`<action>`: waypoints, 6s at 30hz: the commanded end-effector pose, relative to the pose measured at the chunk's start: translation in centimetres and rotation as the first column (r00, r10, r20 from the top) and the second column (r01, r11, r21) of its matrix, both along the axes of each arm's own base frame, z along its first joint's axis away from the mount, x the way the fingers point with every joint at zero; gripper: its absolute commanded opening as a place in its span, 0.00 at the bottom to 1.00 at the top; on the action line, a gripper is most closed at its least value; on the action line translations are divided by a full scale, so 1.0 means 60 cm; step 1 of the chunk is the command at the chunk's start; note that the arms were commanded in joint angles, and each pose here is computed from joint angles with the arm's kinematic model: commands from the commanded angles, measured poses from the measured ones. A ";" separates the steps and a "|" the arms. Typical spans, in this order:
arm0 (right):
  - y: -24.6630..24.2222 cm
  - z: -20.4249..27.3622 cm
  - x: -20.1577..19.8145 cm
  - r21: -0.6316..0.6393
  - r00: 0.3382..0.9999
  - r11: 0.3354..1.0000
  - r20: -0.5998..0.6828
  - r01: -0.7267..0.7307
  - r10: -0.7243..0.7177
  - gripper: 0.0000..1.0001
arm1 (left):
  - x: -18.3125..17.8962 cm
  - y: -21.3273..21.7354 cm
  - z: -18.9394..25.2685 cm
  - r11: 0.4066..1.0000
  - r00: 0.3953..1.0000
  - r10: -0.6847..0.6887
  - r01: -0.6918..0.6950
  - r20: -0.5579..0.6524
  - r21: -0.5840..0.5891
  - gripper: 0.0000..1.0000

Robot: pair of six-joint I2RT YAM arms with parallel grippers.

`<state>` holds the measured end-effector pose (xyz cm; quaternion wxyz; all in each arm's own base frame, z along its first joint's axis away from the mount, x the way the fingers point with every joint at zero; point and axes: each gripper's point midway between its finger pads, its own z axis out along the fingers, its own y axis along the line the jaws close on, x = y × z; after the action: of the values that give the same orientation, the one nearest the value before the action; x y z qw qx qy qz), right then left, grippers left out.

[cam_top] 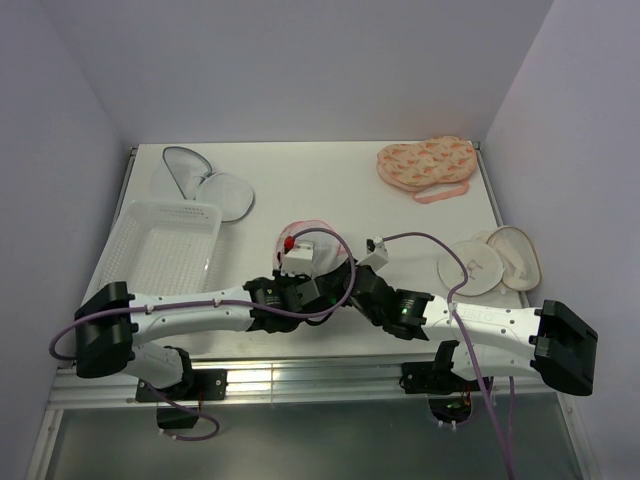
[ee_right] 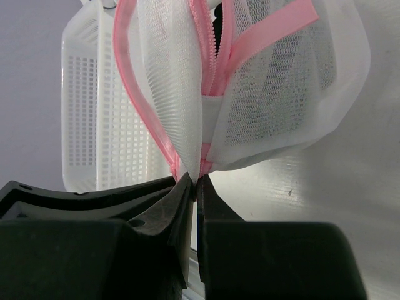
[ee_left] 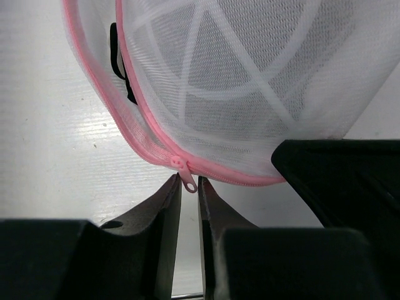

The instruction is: Place the bra in the laundry bag and zip it closed

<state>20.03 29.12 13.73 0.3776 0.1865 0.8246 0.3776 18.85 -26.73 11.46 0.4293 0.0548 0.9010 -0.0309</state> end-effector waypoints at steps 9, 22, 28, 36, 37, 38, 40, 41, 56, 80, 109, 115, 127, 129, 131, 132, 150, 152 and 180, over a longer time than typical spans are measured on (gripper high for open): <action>0.000 0.026 0.007 0.021 0.999 1.000 0.038 0.022 -0.023 0.00 | -0.002 -0.008 0.034 1.000 0.998 0.024 -0.024 0.055 0.007 0.15; -0.019 0.008 0.002 -0.039 0.999 0.999 0.032 0.025 -0.024 0.00 | -0.011 0.016 0.040 0.998 0.997 0.066 -0.066 0.033 -0.009 0.00; -0.043 0.007 0.006 -0.073 0.998 0.997 0.058 0.032 -0.028 0.00 | -0.010 0.051 0.046 0.993 0.994 0.112 -0.112 0.012 -0.036 0.00; -0.057 -0.004 0.027 -0.125 0.997 0.991 0.057 -0.044 0.051 0.00 | 0.006 0.095 0.046 0.981 0.986 0.163 -0.164 -0.021 -0.104 0.00; -0.067 -0.005 0.041 -0.128 0.998 0.991 0.053 -0.033 0.040 0.00 | 0.007 0.101 0.045 0.980 0.985 0.169 -0.170 -0.023 -0.104 0.00; -0.071 -0.009 0.046 -0.144 0.997 0.988 0.054 -0.045 0.053 0.00 | 0.007 0.106 0.049 0.978 0.985 0.171 -0.173 -0.027 -0.120 0.00; -0.067 -0.002 0.052 -0.140 0.994 0.987 0.053 -0.083 0.091 0.00 | 0.008 0.116 0.047 0.975 0.984 0.177 -0.180 -0.032 -0.128 0.00; -0.074 -0.004 0.063 -0.163 0.994 0.983 0.059 -0.084 0.095 0.00 | 0.009 0.118 0.054 0.972 0.984 0.178 -0.181 -0.029 -0.153 0.00; -0.008 0.098 0.163 -0.277 0.948 0.923 0.093 -0.268 0.303 0.14 | -0.005 0.089 0.069 0.954 0.993 0.105 -0.117 -0.059 -0.274 0.00; -0.030 0.078 -0.013 0.039 0.965 0.965 -0.038 -0.260 0.261 0.63 | 0.015 -0.055 0.095 0.905 0.998 -0.061 0.048 -0.017 -0.423 0.00; -0.032 0.023 0.076 0.159 0.993 0.987 -0.120 0.016 0.003 0.44 | -0.009 -0.053 0.103 0.873 0.992 -0.124 0.103 -0.012 -0.476 0.00; -0.035 0.013 0.091 0.145 0.992 0.989 -0.125 0.015 0.003 0.20 | -0.017 -0.036 0.090 0.875 0.993 -0.111 0.085 -0.028 -0.476 0.00; -0.061 -0.011 0.161 0.011 0.985 0.989 -0.091 -0.148 0.148 0.07 | -0.004 0.067 0.070 0.929 0.998 0.048 -0.063 -0.051 -0.364 0.00; -0.057 -0.010 0.176 -0.018 0.976 0.980 -0.092 -0.199 0.197 0.05 | 0.002 0.087 0.075 0.928 0.996 0.079 -0.091 -0.047 -0.361 0.00; -0.058 0.005 0.198 -0.040 0.975 0.976 -0.072 -0.213 0.209 0.05 | 0.007 0.110 0.077 0.931 0.993 0.112 -0.122 -0.047 -0.344 0.00; -0.055 -0.001 0.203 -0.066 0.969 0.969 -0.073 -0.240 0.235 0.05 | 0.008 0.117 0.084 0.927 0.992 0.119 -0.125 -0.039 -0.353 0.00; -0.025 0.096 0.252 -0.183 0.943 0.926 -0.040 -0.332 0.330 0.48 | 0.004 -0.023 0.123 0.858 0.994 -0.108 0.091 -0.004 -0.505 0.00; -0.038 0.101 0.240 -0.195 0.947 0.927 -0.050 -0.320 0.317 0.55 | 0.006 -0.044 0.135 0.840 0.991 -0.131 0.116 0.009 -0.529 0.00; -0.030 0.066 0.087 0.214 0.971 0.956 -0.091 -0.199 0.222 0.58 | 0.018 -0.094 0.113 0.844 0.986 -0.167 0.142 -0.001 -0.518 0.00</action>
<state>24.30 26.59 15.88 0.2461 0.1528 0.8382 0.4620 19.76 -31.12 16.11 0.3924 0.0073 0.8768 -0.2779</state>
